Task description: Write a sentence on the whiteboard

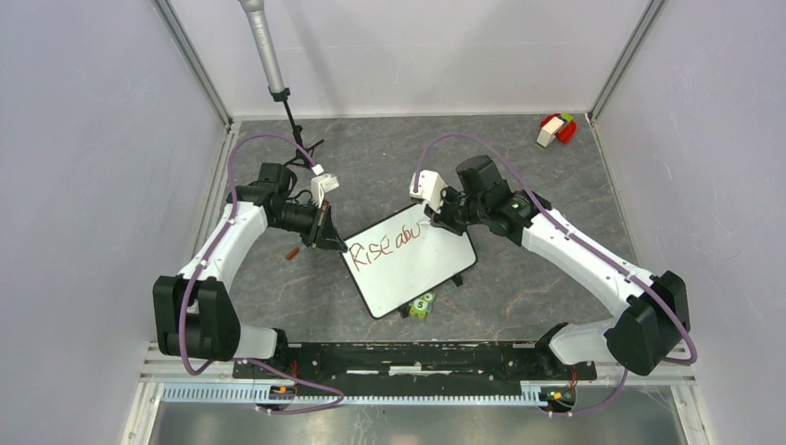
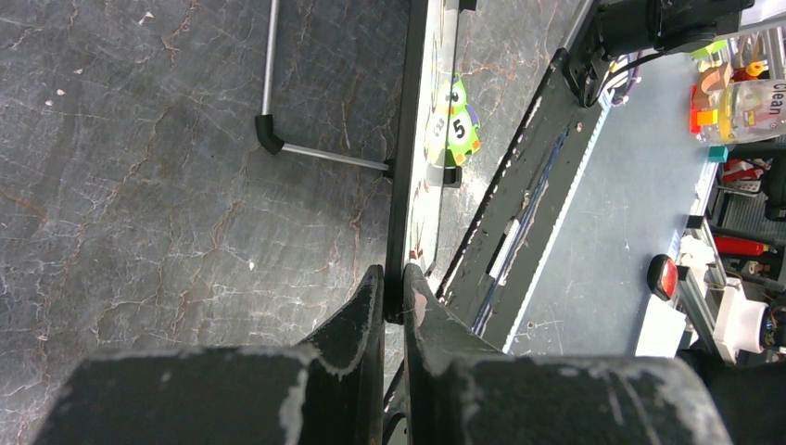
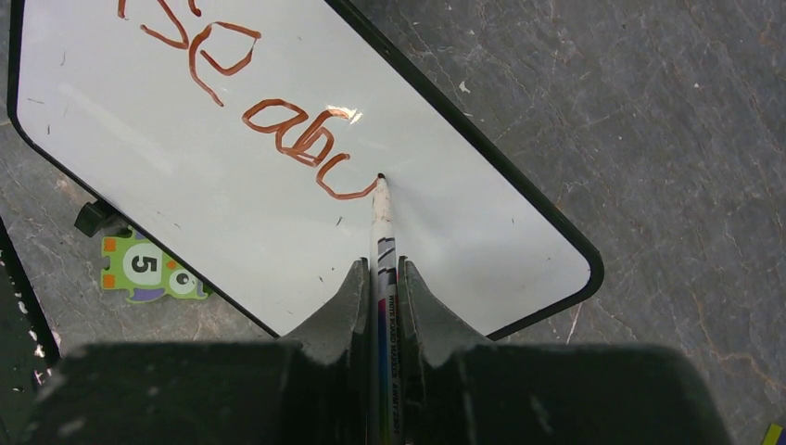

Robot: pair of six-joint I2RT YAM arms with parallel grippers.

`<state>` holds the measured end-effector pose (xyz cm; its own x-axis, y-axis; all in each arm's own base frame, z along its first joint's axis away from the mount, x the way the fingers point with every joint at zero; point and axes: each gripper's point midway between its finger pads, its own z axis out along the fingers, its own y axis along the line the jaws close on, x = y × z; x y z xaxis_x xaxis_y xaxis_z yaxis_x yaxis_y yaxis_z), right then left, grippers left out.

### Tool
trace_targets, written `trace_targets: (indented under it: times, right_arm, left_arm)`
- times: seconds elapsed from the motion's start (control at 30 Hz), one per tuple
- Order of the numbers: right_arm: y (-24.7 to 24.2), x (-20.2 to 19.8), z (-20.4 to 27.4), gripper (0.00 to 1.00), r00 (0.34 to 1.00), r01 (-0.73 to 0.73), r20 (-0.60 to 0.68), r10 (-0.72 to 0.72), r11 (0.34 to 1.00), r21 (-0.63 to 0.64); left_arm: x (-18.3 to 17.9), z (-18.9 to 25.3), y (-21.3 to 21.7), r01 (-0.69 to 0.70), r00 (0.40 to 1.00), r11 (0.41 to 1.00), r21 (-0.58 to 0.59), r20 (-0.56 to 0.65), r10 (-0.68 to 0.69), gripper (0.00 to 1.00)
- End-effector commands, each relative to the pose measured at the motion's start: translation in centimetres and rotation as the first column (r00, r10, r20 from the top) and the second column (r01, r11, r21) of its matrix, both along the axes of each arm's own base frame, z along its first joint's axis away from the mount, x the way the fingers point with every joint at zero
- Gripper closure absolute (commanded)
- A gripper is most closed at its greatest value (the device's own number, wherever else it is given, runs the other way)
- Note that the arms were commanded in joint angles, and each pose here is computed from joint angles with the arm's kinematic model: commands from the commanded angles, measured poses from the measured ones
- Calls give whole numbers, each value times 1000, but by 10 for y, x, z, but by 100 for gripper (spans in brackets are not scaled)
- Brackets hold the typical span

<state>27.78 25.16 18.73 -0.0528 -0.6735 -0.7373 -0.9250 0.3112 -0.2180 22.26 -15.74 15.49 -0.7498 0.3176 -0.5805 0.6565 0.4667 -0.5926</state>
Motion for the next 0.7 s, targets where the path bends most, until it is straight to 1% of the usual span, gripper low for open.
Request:
trace_targets:
  times: [0.0,0.53,0.67]
  right_arm:
    - [12,10,16,100,999,-13,34,12,999,43]
    - [23,-9,2,100,998,-61,-3,61,998,34]
    - [20,-7,7,100,998,-57,17,57,998,27]
  left_arm:
    - [6,3,-1,9,1000,1000,14,28,-9,98]
    - [7,2,0,7,1000,1000,18,28,-8,97]
    - [6,3,0,7,1000,1000,18,29,-7,98]
